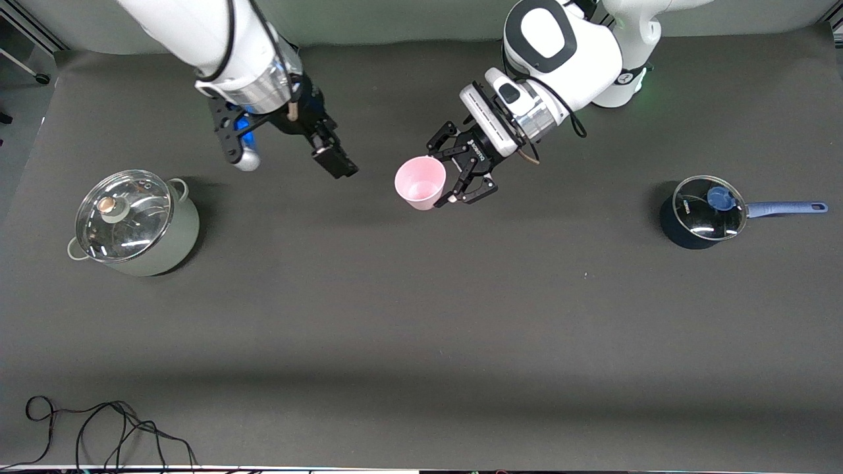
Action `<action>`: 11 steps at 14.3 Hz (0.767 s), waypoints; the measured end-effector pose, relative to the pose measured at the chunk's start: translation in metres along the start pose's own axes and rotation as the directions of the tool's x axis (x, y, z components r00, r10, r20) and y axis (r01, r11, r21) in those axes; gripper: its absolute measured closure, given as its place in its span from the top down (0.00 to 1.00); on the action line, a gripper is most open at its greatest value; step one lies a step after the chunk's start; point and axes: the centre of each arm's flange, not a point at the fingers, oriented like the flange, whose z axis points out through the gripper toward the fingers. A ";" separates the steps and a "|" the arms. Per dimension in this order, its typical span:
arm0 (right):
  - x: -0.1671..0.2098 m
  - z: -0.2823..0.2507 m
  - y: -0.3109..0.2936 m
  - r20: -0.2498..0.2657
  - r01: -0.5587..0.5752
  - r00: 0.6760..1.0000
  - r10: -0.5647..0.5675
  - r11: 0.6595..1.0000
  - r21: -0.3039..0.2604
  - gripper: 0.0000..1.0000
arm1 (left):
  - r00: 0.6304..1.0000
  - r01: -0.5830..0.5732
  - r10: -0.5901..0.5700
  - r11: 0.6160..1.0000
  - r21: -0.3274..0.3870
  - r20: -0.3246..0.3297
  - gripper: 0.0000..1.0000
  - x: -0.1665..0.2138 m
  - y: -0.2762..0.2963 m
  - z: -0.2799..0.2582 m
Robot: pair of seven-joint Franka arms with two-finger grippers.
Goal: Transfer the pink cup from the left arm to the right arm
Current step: 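Reach the right gripper to the cup rim beside the left gripper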
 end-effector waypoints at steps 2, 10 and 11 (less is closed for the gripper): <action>-0.019 0.009 -0.001 0.007 -0.032 0.999 0.032 0.999 0.007 0.99 | 1.000 0.002 -0.002 1.000 0.000 0.000 0.65 0.000 0.000 0.000; -0.080 0.041 -0.015 0.031 -0.020 0.999 0.019 1.000 0.022 0.99 | 1.000 0.012 -0.012 1.000 0.003 -0.003 0.65 0.001 -0.002 -0.001; -0.079 0.045 -0.018 0.031 -0.023 0.999 0.022 0.999 0.023 0.99 | 1.000 0.013 -0.013 1.000 0.004 -0.005 0.65 0.002 -0.002 -0.001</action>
